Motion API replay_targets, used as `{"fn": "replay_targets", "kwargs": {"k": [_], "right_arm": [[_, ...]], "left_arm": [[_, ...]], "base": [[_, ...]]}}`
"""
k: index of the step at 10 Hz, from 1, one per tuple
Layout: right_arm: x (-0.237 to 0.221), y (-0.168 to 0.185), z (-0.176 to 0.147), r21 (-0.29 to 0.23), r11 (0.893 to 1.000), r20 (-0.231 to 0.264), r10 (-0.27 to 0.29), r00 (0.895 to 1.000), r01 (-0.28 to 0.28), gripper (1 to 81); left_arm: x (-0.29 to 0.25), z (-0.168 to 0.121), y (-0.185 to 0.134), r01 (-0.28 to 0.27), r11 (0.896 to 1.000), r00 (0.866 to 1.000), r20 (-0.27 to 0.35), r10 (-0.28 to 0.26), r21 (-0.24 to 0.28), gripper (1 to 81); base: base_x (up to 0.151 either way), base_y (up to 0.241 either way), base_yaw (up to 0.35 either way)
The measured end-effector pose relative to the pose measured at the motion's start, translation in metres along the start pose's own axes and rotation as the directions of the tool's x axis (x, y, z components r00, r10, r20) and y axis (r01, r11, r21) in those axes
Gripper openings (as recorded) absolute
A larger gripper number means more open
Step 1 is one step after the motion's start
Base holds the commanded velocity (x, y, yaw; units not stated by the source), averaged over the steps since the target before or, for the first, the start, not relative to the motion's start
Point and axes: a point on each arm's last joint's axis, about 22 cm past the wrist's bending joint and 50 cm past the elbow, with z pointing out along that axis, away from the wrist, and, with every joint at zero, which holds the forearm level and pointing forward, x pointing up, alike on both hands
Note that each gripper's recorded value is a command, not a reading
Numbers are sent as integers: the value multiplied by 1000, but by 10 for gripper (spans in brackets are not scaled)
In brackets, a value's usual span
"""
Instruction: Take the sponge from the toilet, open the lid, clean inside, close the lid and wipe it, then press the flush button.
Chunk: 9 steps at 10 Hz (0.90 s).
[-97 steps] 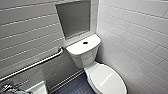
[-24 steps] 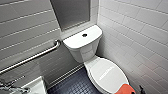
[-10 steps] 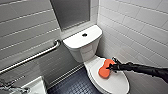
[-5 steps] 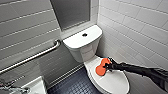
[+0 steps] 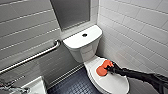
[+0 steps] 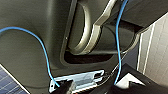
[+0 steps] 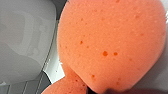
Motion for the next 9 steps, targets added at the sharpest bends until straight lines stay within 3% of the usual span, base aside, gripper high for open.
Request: {"fn": "replay_targets", "kwargs": {"k": [2, 5, 9], "right_arm": [[-7, 6, -12, 18, 1000, 18, 19, 1000, -20, 10], [-40, 36, -50, 15, 998, 97, 52, 994, -53, 10], [-73, 114, -115, -16, 991, 84, 131, 988, -130, 10]], "left_arm": [[-1, 1, 2, 0, 1000, 1000, 1, 0, -2, 811], [-1, 3, 6, -2, 1000, 1000, 2, 2, -8, 811], [-1, 3, 6, -4, 1000, 1000, 2, 4, -8, 811]], "base": [[0, 0, 0], [0, 0, 0], [0, 0, 0]]}}
